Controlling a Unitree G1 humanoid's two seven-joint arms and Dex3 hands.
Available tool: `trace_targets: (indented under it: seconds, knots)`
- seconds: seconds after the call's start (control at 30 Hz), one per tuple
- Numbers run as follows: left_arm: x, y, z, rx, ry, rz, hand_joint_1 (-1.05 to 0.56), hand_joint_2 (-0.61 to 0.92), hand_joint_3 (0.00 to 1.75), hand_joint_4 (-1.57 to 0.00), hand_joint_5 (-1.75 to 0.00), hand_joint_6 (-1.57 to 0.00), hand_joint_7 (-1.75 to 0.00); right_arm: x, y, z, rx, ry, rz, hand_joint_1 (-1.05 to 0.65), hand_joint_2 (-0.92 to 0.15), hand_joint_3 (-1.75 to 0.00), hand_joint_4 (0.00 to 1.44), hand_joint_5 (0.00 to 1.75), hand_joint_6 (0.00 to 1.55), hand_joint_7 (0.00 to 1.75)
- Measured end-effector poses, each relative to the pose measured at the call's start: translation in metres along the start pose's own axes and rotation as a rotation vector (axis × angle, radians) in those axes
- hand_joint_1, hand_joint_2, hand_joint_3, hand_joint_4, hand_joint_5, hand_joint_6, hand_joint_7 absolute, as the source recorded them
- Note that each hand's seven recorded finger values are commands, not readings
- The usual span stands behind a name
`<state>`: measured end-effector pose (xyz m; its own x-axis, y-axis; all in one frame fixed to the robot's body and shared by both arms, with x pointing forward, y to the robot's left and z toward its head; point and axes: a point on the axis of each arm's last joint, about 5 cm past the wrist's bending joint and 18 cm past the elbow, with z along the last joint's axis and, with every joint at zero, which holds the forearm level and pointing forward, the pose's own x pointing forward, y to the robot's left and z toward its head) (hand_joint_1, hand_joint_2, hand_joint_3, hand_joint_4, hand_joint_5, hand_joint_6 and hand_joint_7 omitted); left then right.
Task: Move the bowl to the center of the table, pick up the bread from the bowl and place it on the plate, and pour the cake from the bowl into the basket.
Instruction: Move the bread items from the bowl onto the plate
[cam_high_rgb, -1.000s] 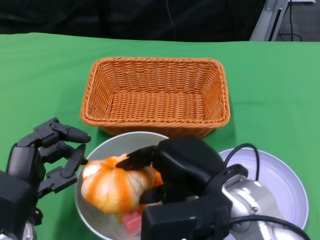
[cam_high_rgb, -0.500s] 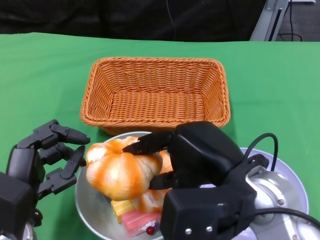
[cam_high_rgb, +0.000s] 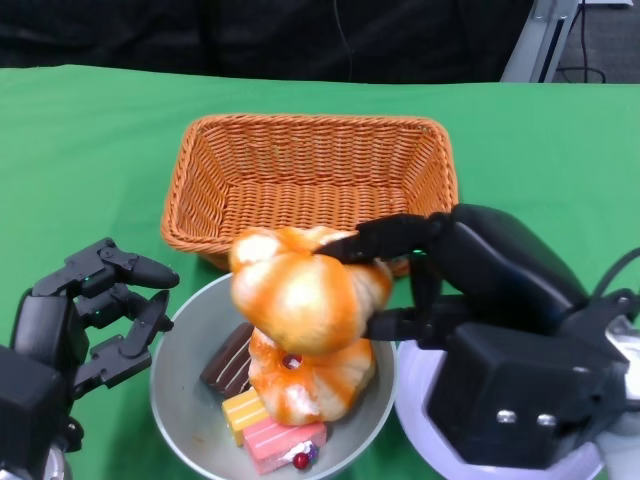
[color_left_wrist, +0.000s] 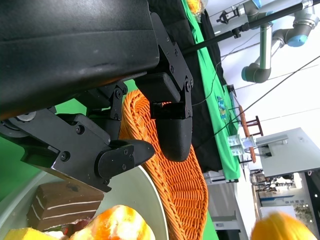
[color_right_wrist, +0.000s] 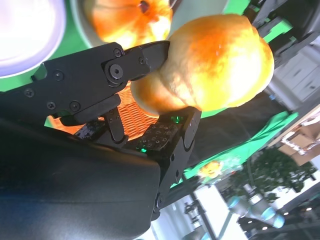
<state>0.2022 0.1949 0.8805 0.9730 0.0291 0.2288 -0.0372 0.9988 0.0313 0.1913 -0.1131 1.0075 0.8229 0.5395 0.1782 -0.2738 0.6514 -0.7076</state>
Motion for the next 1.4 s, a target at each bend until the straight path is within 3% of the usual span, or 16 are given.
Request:
trace_targets:
  seconds: [0.27, 0.5, 0.7, 0.77, 0.9, 1.4]
  knots:
    - [0.001, 0.003, 0.0, 0.003, -0.003, 0.007, -0.04, 0.61, 0.83, -0.77, -1.4, -0.82, -1.07, -0.034, -0.022, -0.017, -0.036, 0.087, -0.088, -0.21, -0.92, -0.24, 0.67, 1.72, 0.75, 0.95]
    - [0.001, 0.004, 0.0, -0.004, -0.006, 0.011, -0.04, 0.6, 0.85, -0.76, -1.4, -0.81, -1.08, -0.057, -0.028, -0.031, -0.118, 0.156, -0.148, -0.16, -0.92, -0.2, 0.69, 1.61, 0.78, 0.9]
    - [0.0, 0.008, -0.003, -0.011, -0.002, 0.015, -0.03, 0.6, 0.85, -0.76, -1.4, -0.8, -1.08, -0.073, -0.023, -0.055, -0.184, 0.217, -0.146, -0.17, -0.92, -0.14, 0.72, 1.5, 0.79, 0.89]
    - [0.002, 0.009, -0.003, -0.014, -0.008, 0.011, -0.04, 0.59, 0.85, -0.77, -1.4, -0.81, -1.08, -0.075, -0.021, -0.062, -0.203, 0.212, -0.142, -0.13, -0.92, -0.1, 0.75, 1.44, 0.83, 0.81]
    - [0.002, 0.011, -0.003, -0.017, -0.009, 0.019, -0.03, 0.59, 0.85, -0.77, -1.41, -0.81, -1.08, -0.087, -0.011, -0.08, -0.208, 0.286, -0.115, -0.11, -0.92, -0.06, 0.78, 1.44, 0.9, 0.66]
    - [0.002, 0.012, -0.004, -0.02, -0.007, 0.014, -0.05, 0.59, 0.86, -0.76, -1.41, -0.81, -1.07, -0.093, 0.007, -0.103, -0.251, 0.32, -0.116, -0.13, -0.92, -0.08, 0.76, 1.48, 0.97, 0.52]
